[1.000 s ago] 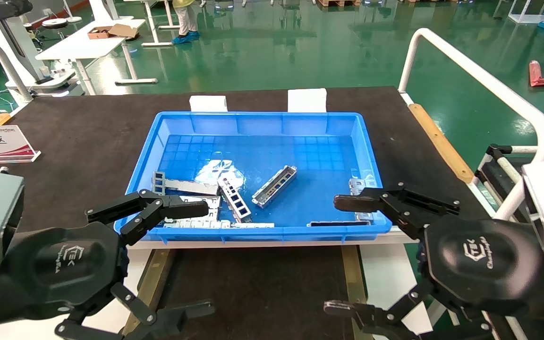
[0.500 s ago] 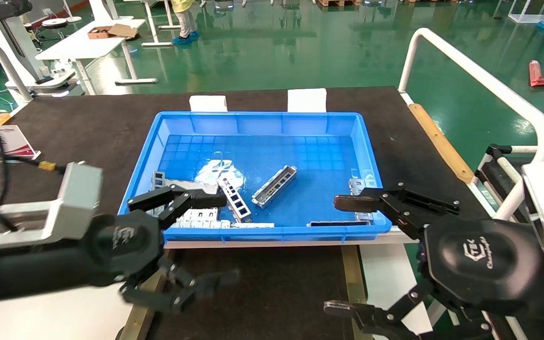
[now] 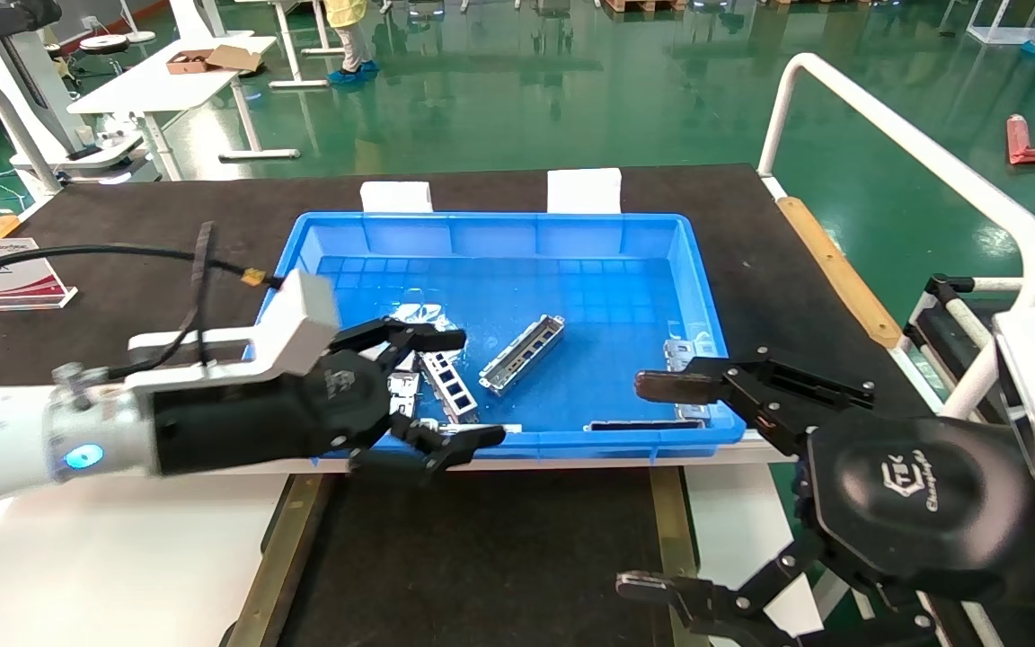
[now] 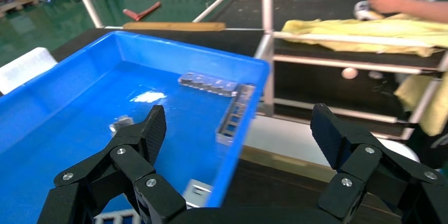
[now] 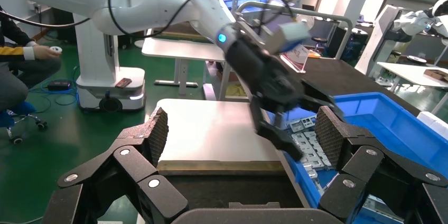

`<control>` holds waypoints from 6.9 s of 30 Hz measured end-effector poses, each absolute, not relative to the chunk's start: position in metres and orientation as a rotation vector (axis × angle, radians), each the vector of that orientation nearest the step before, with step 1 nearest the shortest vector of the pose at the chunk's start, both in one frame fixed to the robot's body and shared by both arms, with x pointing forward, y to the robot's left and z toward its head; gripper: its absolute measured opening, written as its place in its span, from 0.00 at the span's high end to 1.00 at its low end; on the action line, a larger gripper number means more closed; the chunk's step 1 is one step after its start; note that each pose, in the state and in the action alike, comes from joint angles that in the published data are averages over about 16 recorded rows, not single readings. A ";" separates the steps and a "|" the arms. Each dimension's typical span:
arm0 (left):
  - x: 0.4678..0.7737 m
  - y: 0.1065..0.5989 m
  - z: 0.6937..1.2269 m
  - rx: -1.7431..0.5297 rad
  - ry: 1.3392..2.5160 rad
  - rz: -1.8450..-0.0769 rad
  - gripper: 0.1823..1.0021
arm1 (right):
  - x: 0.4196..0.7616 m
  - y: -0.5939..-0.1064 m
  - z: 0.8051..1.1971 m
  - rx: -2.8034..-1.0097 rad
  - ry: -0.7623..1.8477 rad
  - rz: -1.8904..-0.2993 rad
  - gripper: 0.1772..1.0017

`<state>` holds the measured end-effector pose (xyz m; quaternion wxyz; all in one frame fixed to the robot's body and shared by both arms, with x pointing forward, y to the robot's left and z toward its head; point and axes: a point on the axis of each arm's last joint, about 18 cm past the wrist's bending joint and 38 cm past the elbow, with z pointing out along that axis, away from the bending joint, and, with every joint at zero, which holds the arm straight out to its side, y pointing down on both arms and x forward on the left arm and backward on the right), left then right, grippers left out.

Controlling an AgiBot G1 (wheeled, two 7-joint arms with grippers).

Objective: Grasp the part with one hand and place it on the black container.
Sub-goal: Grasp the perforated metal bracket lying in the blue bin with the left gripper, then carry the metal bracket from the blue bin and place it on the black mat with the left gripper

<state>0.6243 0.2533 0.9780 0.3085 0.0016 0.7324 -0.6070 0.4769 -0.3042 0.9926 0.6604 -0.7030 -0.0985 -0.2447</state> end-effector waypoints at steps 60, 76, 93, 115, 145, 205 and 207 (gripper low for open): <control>0.759 0.185 0.927 -0.401 1.893 -1.305 0.28 | 0.477 -0.304 0.993 -1.591 -0.223 -0.554 0.28; 0.759 0.189 0.925 -0.413 1.893 -1.306 0.69 | 0.477 -0.304 0.993 -1.591 -0.223 -0.554 0.72; 0.719 0.191 0.974 -0.188 1.926 -1.515 0.78 | 0.477 -0.304 0.993 -1.591 -0.223 -0.554 0.97; 0.633 0.241 0.956 0.071 2.084 -1.714 0.78 | 0.477 -0.304 0.993 -1.591 -0.223 -0.554 0.98; 0.594 0.229 0.755 -0.753 2.131 -1.667 0.78 | 0.477 -0.304 0.993 -1.591 -0.223 -0.554 0.98; 0.682 0.154 0.678 -1.631 1.460 -1.689 0.77 | 0.477 -0.304 0.993 -1.591 -0.223 -0.554 0.97; 0.681 0.154 0.677 -1.630 1.462 -1.687 0.77 | 0.477 -0.304 0.993 -1.591 -0.223 -0.554 0.96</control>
